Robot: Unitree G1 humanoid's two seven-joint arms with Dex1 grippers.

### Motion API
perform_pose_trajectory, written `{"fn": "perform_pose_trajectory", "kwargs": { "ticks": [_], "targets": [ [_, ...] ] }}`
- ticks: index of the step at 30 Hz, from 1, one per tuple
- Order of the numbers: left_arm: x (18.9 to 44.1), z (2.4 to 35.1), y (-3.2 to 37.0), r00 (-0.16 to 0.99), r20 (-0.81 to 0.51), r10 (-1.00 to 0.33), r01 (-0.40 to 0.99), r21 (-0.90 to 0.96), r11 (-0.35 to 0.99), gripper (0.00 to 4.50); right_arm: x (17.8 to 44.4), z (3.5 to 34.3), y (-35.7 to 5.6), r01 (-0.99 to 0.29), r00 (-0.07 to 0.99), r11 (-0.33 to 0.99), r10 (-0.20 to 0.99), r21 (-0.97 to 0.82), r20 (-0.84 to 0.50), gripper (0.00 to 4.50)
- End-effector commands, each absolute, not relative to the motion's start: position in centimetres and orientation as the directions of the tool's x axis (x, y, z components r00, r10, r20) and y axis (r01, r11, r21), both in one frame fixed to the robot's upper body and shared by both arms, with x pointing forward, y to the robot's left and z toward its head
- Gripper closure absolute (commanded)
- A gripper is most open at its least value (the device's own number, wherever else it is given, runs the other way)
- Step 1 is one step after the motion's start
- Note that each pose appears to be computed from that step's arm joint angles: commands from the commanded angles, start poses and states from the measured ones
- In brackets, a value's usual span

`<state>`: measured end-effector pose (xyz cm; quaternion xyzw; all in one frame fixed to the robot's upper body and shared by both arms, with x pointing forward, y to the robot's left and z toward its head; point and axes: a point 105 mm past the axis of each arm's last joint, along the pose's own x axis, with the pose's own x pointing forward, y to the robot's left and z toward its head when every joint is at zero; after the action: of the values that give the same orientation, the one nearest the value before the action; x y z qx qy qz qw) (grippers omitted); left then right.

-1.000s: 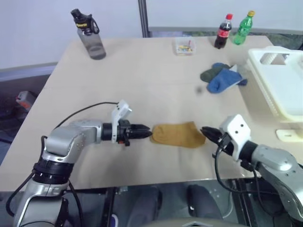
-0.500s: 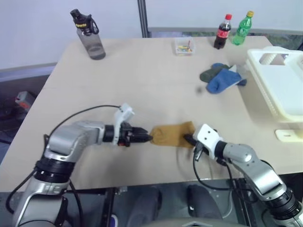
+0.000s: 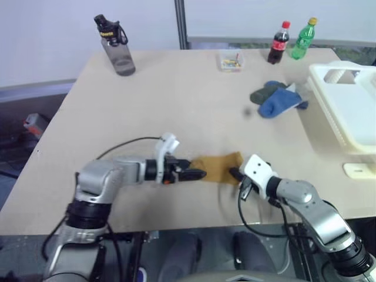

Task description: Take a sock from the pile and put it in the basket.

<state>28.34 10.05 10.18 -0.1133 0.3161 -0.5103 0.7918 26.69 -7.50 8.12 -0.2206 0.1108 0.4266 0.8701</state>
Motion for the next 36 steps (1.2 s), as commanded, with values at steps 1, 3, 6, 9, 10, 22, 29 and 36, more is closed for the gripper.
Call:
{"fn": "perform_pose_trajectory", "kwargs": {
  "ticks": [1, 3, 6, 9, 10, 22, 29, 36],
  "targets": [
    [27.2, 13.1, 8.9, 0.195, -0.228, -0.954, 0.783, -0.549, 0.292, 0.05, 26.1, 8.4, -7.6, -0.796, 0.604, 0.551, 0.700, -0.250, -0.382, 4.50],
    [26.9, 13.7, 8.6, 0.157, -0.190, -0.969, 0.788, -0.567, 0.239, 0.05, 26.0, 8.9, -7.6, -0.791, 0.610, 0.570, 0.703, -0.222, -0.365, 4.50],
    [26.6, 14.0, 7.6, 0.110, -0.159, -0.981, 0.794, -0.579, 0.183, 0.05, 25.7, 9.3, -7.7, -0.790, 0.610, 0.580, 0.707, -0.200, -0.358, 4.50],
    [26.6, 13.9, 6.3, 0.071, -0.143, -0.987, 0.797, -0.587, 0.142, 0.05, 25.5, 9.8, -7.9, -0.782, 0.618, 0.594, 0.704, -0.189, -0.350, 4.50],
    [26.6, 13.8, 5.8, 0.060, -0.136, -0.989, 0.797, -0.590, 0.130, 0.05, 25.4, 10.1, -8.1, -0.780, 0.621, 0.598, 0.703, -0.185, -0.345, 4.50],
    [29.2, 8.6, -1.0, 0.054, -0.253, -0.966, 0.782, -0.590, 0.199, 0.05, 19.5, 10.2, -12.4, -0.768, 0.609, 0.605, 0.590, -0.210, -0.529, 4.50],
    [28.7, 7.3, -1.1, -0.004, -0.294, -0.956, 0.849, -0.507, 0.152, 0.00, 19.0, 12.1, -15.9, -0.604, 0.763, 0.772, 0.487, -0.198, -0.426, 2.36],
    [28.4, 12.3, 3.4, 0.061, -0.197, -0.979, 0.992, -0.099, 0.081, 0.00, 22.6, 14.2, -14.2, -0.507, 0.833, 0.861, 0.474, -0.049, -0.286, 0.05]
  ]
}}
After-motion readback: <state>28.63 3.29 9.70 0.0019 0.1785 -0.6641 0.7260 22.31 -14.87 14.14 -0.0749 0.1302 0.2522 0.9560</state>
